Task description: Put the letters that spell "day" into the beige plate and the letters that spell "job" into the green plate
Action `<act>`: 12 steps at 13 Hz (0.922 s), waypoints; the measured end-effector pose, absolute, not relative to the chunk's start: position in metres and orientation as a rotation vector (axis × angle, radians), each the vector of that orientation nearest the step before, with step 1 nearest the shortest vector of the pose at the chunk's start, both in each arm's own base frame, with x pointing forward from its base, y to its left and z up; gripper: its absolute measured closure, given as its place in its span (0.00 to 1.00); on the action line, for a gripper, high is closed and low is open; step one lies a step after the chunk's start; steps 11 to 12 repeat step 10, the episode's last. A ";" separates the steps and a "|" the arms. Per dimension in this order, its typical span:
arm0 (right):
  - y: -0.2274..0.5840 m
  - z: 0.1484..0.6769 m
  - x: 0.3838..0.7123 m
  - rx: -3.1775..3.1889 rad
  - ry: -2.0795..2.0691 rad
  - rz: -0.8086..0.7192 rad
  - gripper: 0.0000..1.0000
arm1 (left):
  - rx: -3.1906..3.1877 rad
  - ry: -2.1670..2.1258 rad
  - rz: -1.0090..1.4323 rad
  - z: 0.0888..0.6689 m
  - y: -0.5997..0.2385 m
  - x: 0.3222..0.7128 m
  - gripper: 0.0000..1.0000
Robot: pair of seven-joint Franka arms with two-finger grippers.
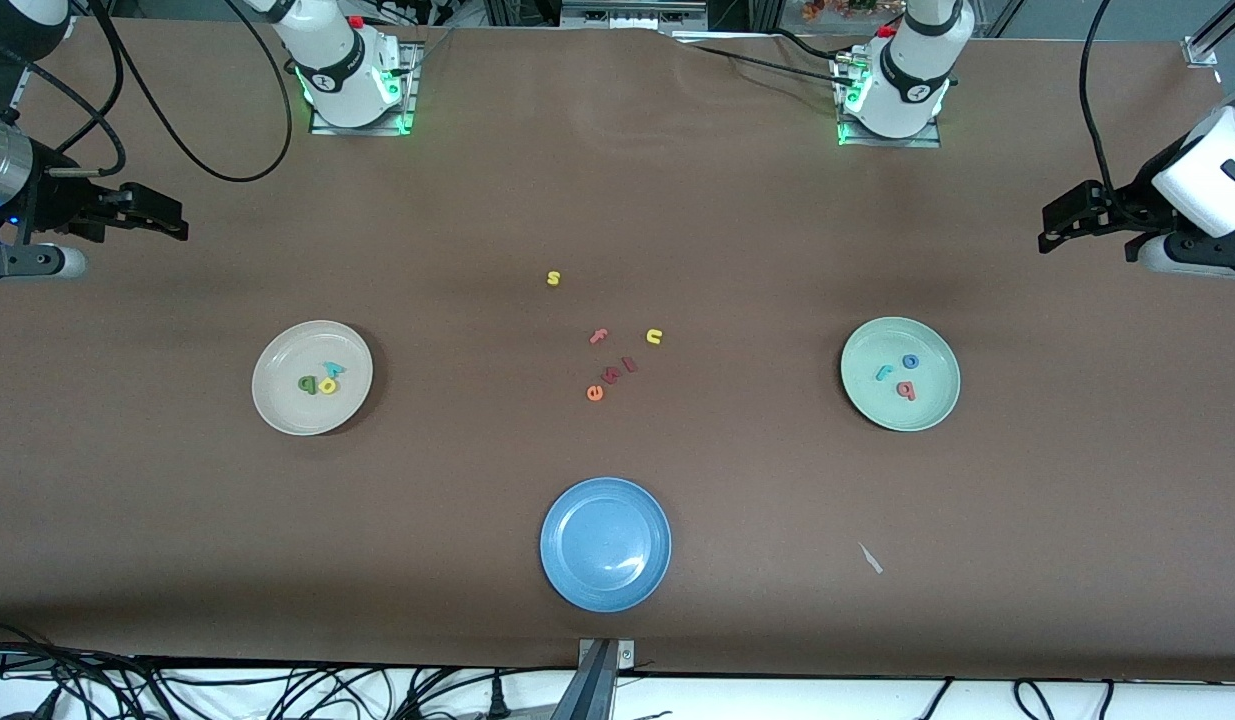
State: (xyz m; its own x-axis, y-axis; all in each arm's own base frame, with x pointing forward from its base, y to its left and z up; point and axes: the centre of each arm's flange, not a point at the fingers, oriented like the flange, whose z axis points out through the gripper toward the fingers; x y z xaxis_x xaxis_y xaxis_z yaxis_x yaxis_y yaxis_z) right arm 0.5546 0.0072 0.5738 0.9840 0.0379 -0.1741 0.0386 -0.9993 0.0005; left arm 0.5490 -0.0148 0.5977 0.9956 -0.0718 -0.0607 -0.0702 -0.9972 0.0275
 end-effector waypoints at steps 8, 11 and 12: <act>0.006 0.573 0.555 3.112 0.060 -0.275 0.00 | 3.113 -0.108 -0.096 0.598 -0.015 0.549 0.00; 0.005 0.573 0.555 3.112 0.059 -0.275 0.00 | 3.113 -0.109 -0.098 0.598 -0.015 0.549 0.00; 0.005 0.573 0.555 3.112 0.059 -0.275 0.00 | 3.113 -0.109 -0.098 0.598 -0.015 0.549 0.00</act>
